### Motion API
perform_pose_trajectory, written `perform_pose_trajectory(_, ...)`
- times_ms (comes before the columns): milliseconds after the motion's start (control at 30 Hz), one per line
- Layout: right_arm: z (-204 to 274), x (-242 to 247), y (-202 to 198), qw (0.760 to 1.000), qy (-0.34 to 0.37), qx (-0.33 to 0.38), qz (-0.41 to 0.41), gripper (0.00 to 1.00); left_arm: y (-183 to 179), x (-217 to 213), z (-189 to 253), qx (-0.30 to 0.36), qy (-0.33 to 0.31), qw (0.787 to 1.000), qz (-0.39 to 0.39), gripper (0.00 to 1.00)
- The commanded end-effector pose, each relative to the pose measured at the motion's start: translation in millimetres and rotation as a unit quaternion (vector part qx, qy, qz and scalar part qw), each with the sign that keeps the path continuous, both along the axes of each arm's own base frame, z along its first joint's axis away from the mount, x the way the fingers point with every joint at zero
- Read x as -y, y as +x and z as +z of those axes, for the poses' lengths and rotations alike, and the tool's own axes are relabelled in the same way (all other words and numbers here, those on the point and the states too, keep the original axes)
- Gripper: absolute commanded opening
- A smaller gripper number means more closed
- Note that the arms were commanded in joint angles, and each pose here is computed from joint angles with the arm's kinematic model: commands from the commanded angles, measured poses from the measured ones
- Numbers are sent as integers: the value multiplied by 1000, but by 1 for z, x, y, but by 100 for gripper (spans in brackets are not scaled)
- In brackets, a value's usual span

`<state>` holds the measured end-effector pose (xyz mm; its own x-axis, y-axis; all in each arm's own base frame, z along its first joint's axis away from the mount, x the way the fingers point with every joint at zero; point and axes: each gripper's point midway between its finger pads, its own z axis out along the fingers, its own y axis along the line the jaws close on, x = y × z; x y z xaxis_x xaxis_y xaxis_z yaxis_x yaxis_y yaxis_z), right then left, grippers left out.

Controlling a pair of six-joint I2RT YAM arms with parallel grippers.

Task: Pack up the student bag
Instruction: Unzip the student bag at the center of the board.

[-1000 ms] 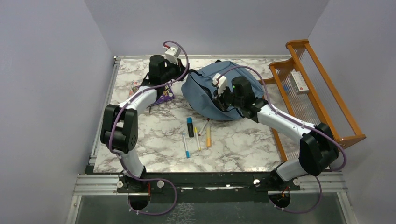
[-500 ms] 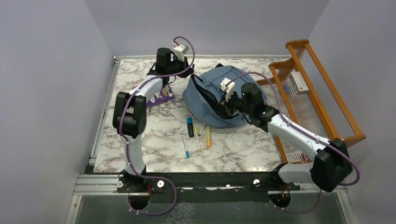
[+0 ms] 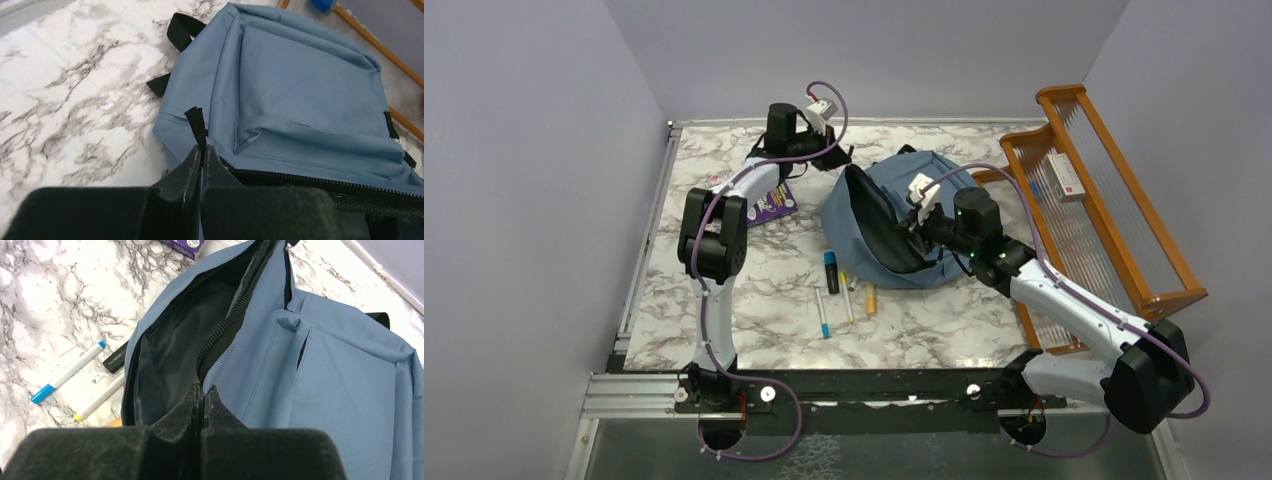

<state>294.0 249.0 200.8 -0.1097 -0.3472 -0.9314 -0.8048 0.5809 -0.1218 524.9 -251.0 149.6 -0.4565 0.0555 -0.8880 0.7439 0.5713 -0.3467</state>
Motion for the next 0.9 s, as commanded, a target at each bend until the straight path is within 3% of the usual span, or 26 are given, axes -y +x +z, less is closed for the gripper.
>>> perform_pose_trajectory(0, 25, -4, -21, 999, 39, 3, 28, 1, 56, -26, 19, 75, 1, 996, 52, 0)
perform_pose_trajectory(200, 58, -12, -13, 997, 64, 39, 37, 1, 56, -16, 18, 72, -15, 997, 31, 0)
perform_pose_trajectory(367, 60, -11, 1, 998, 52, 32, 9, 2, 43, -17, 23, 69, -19, 997, 26, 0)
perform_pose_trajectory(567, 53, -2, 11, 997, 56, -14, -53, 39, 18, -19, 37, 70, -28, 997, 20, 0)
perform_pose_trajectory(867, 85, -31, 6, 979, 148, -129, -54, 51, -4, -24, 67, 76, -40, 996, 36, 0)
